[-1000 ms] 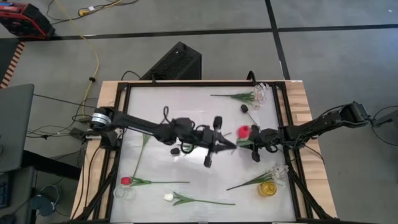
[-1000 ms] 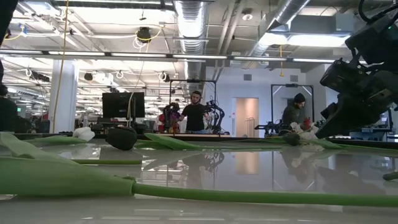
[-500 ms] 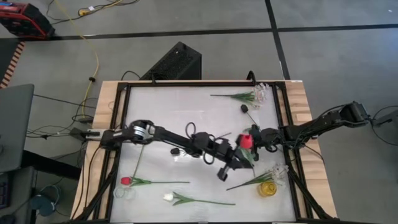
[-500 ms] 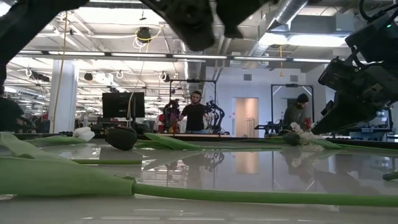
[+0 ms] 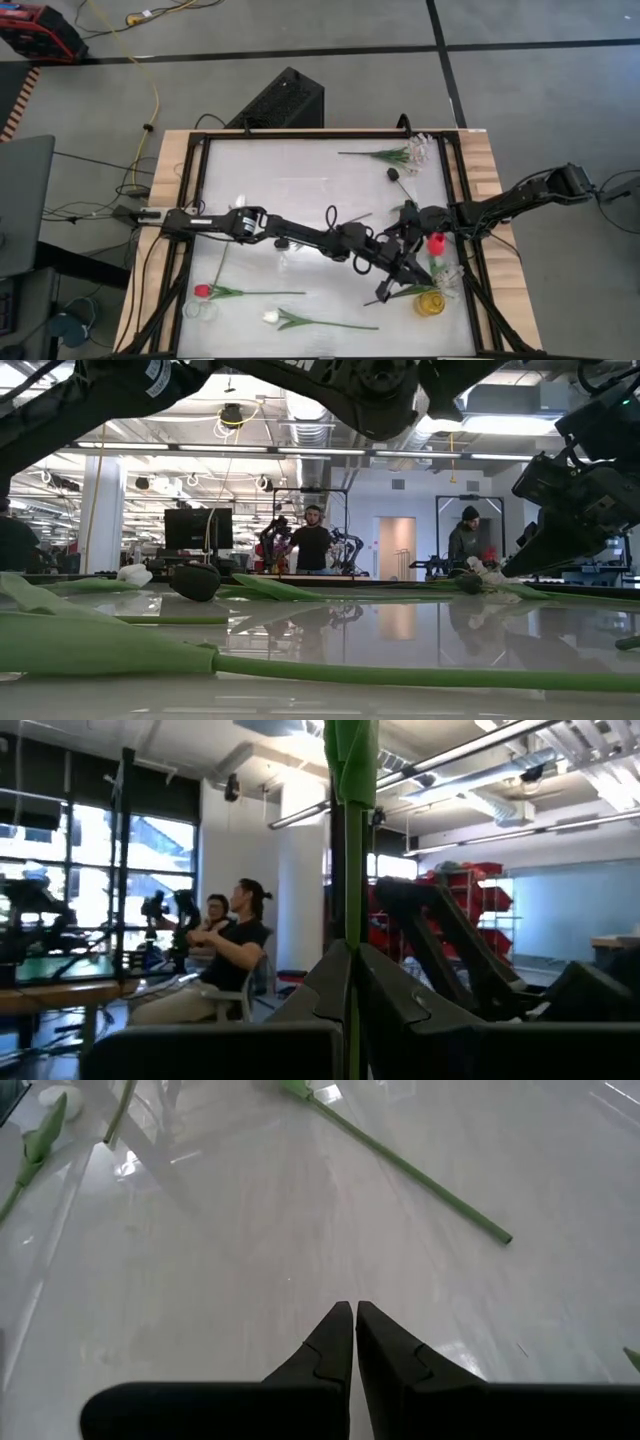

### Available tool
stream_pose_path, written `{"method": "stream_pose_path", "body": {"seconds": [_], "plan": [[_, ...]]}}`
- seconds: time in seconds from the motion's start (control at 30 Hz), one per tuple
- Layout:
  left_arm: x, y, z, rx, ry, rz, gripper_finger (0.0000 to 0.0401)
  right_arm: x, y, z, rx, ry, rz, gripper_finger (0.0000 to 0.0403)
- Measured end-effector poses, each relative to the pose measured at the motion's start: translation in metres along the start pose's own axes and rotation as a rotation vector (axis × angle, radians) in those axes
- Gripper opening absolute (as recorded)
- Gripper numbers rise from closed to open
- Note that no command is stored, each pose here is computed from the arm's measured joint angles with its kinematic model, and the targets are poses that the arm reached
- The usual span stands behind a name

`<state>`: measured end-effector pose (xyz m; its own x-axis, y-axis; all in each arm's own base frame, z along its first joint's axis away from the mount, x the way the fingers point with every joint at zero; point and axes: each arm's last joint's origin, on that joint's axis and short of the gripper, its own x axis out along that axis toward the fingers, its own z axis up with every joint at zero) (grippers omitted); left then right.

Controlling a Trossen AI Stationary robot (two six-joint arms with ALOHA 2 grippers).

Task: Sort flowers into vase by color
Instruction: Put the top red flower into the yellow vase

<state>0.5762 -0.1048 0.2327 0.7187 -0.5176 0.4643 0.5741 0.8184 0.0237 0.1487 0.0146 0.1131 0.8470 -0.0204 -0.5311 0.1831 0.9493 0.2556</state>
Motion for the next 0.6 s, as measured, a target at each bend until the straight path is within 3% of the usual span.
{"method": "stream_pose_path", "body": {"seconds": [0.17, 0.3, 0.6], "plan": [[0.005, -0.005, -0.01, 0.099, 0.076, 0.12, 0.0, 0.0, 0.0, 0.0, -0.001, -0.003, -0.007, 0.0047], [0.008, -0.012, -0.011, 0.152, 0.075, 0.128, 0.0, 0.0, 0.0, 0.0, 0.0, -0.005, -0.007, 0.0047], [0.012, -0.023, -0.012, 0.142, 0.066, 0.147, 0.0, 0.0, 0.0, 0.001, 0.0, -0.008, -0.006, 0.0047]]}}
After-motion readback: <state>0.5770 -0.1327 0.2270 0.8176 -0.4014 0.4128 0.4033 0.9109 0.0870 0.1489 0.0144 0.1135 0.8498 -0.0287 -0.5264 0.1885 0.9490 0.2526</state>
